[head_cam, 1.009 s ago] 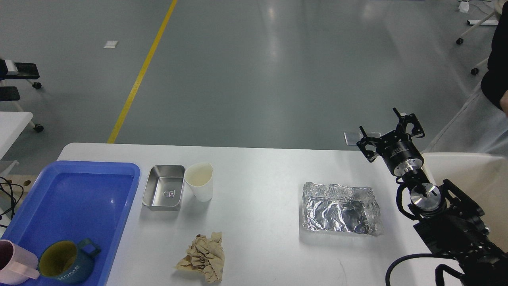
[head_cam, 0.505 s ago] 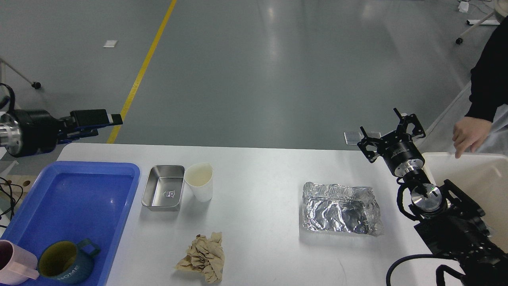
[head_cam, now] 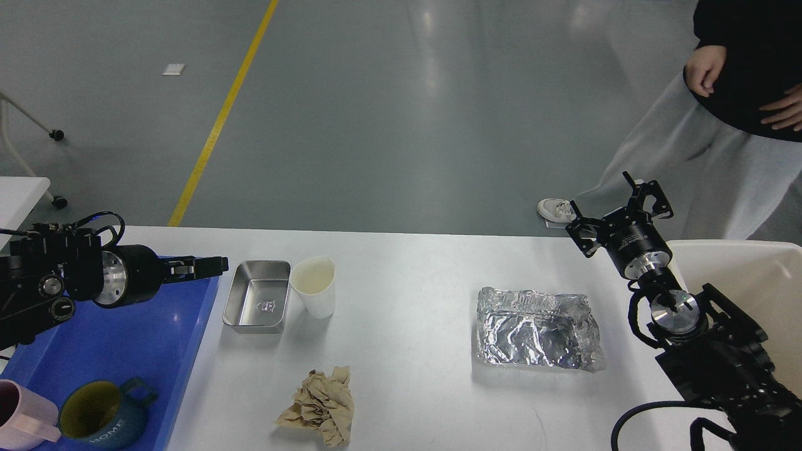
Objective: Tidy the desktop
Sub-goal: 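Reach the left gripper to the steel tin and grasp its rim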
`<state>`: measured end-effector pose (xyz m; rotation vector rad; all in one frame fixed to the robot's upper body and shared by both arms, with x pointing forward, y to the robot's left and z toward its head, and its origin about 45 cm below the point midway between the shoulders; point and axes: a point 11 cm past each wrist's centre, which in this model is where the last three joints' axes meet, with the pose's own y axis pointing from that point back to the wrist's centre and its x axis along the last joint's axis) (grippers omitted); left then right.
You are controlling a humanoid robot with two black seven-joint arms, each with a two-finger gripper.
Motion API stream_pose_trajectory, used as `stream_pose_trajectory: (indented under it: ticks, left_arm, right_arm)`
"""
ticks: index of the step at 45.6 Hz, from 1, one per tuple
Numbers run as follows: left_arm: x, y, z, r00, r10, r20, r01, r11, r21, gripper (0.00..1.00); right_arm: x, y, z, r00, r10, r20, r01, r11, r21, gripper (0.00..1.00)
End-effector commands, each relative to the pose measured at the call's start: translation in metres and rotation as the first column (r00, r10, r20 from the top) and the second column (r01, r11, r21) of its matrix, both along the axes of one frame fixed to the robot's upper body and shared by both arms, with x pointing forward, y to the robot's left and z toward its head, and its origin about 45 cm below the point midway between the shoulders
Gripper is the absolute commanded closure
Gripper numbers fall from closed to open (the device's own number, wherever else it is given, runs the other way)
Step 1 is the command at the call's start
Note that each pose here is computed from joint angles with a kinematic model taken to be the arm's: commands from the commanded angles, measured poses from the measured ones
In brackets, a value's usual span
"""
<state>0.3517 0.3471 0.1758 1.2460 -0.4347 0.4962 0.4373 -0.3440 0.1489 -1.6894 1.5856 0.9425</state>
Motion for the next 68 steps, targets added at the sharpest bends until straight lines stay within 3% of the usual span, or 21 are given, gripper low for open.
stream_pose_trajectory:
  ticks: [1, 15, 68]
  left_arm:
    - [0.002, 0.017, -0.007, 1.0, 0.022, 0.004, -0.022, 0.998, 0.062, 0.23]
    - [0.005, 0.017, -0.03, 0.998, 0.041, 0.037, -0.044, 0.995, 0.09, 0.25]
    - [0.018, -0.03, -0.106, 0.997, 0.079, 0.005, -0.079, 0.993, 0.084, 0.32]
  right_arm:
    - [0.0, 0.0, 0.0, 1.0, 0.0, 0.001, 0.0, 1.0, -0.001, 0.0]
    - [-0.001, -0.001, -0.001, 1.0, 0.001, -0.001, -0.001, 1.0, -0.002, 0.0]
    - [-0.008, -0.011, -0.006, 1.0, -0.011, -0.015, 0.01, 1.0, -0.013, 0.0]
